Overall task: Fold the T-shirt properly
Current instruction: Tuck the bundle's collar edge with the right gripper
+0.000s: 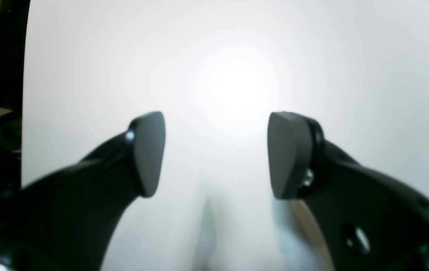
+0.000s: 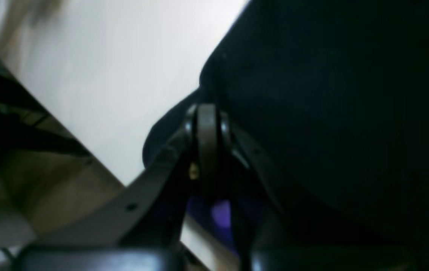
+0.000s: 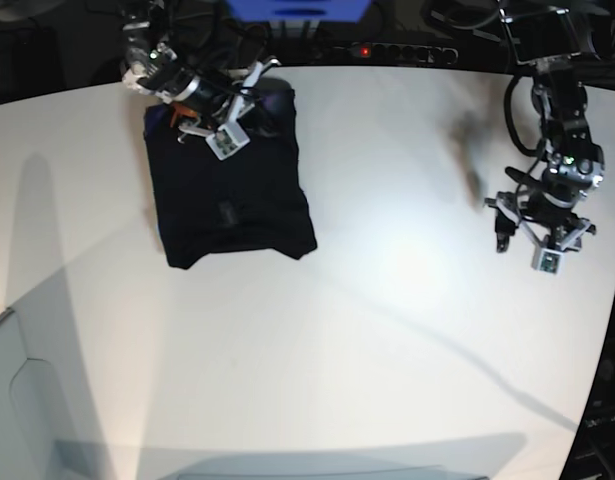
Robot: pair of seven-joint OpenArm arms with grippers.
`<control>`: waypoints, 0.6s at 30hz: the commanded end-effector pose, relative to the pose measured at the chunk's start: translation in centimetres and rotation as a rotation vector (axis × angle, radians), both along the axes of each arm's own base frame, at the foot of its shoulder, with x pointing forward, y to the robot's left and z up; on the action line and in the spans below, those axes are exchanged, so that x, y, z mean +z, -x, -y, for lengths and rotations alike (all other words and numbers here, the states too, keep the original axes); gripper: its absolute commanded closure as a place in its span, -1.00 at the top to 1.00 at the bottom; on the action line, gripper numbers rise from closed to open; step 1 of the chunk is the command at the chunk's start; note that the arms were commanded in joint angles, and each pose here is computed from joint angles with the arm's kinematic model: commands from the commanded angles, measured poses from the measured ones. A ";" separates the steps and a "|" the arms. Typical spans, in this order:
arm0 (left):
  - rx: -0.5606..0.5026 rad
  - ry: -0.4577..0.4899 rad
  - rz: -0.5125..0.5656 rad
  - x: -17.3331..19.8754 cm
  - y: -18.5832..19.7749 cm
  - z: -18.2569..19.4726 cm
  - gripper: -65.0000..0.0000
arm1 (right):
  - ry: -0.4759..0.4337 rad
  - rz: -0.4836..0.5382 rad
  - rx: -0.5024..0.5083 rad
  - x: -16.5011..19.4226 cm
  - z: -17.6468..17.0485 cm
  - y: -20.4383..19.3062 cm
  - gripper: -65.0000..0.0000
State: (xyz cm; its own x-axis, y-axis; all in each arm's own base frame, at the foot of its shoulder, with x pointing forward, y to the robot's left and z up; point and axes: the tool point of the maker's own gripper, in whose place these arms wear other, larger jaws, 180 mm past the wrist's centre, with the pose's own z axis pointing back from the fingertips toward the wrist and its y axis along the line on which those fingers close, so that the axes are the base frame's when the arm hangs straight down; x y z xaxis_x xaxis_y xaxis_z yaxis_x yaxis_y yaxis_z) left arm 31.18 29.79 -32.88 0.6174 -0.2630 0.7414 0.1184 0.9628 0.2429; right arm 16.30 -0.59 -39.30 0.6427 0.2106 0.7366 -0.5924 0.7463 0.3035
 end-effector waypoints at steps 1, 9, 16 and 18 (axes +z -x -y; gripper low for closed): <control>-0.004 -0.016 0.042 1.4 -0.6 -0.4 0.27 | -0.023 0.013 -0.002 0.3 -0.3 0.0 -1.00; -0.004 -0.013 0.036 1.1 -0.4 -0.3 0.27 | -0.032 0.077 -0.011 2.1 -0.2 -0.9 -1.00; -0.005 -0.017 0.009 0.4 0.5 -0.3 0.27 | -0.017 0.256 -0.081 7.2 2.1 -3.4 -1.00; 0.007 -0.019 0.002 0.2 1.0 -0.8 0.27 | 0.020 0.251 -0.139 6.6 4.5 -4.0 -1.00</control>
